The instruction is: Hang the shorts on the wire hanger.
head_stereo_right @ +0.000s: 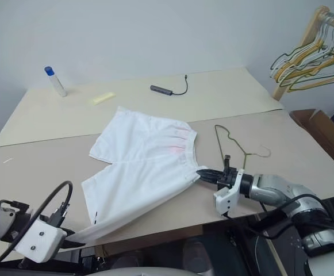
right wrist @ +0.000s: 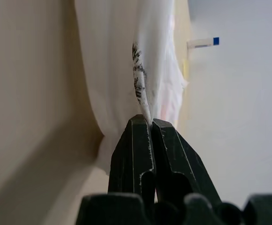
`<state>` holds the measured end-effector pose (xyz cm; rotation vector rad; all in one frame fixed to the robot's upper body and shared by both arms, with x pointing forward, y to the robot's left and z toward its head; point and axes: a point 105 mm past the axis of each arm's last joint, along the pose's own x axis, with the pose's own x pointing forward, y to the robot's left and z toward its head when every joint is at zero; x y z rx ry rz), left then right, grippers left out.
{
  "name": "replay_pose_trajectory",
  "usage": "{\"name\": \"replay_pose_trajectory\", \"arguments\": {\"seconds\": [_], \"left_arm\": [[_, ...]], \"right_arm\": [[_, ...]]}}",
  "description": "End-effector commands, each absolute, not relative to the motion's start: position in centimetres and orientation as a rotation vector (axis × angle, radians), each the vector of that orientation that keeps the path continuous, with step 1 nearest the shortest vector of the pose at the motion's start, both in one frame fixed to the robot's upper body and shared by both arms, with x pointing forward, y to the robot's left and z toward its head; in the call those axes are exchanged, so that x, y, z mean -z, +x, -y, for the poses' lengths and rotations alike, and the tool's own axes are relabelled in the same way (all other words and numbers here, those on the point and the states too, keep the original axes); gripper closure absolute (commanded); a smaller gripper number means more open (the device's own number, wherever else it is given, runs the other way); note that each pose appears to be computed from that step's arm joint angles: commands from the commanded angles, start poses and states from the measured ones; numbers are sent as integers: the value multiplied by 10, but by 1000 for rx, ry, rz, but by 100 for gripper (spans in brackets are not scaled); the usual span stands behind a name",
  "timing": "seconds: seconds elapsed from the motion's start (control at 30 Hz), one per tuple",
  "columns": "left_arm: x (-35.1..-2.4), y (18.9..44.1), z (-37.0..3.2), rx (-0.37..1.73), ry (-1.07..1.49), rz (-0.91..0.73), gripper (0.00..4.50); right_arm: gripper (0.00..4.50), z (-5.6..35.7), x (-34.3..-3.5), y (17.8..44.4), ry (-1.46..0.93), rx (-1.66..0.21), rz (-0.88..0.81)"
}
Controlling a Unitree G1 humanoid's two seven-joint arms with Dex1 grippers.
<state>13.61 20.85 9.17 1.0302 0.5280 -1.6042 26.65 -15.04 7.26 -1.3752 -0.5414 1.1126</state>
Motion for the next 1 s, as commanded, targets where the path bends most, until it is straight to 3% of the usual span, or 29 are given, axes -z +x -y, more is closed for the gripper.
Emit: {"name": "replay_pose_trajectory", "arguments": {"seconds": [0.03, 0.13, 0.3, 0.47, 0.5, 0.67, 0.8, 1.0], "left_arm": [[-81, 132, -217, 1609, 1046, -552, 427], [-76, 128, -220, 1615, 1013, -552, 356], [-83, 129, -226, 1566, 945, -530, 199], [-121, 163, -240, 1435, 893, -425, 33], [-138, 178, -235, 1386, 859, -349, 2], [-189, 223, -199, 1225, 611, -86, 2], [-209, 239, -168, 1200, 410, 26, 2], [-221, 246, -146, 1192, 280, 67, 2]], "right_arm": [[450, 158, -86, 271, -1385, -1073, 512], [370, 161, -81, 260, -1364, -1146, 448], [199, 174, -79, 244, -1354, -1233, 335], [17, 192, -87, 233, -1230, -1211, 135], [0, 199, -92, 236, -1159, -1152, 58], [0, 227, -113, 262, -869, -813, -176], [0, 261, -95, 275, -713, -535, -484], [0, 266, -72, 269, -532, -413, -760]]}}
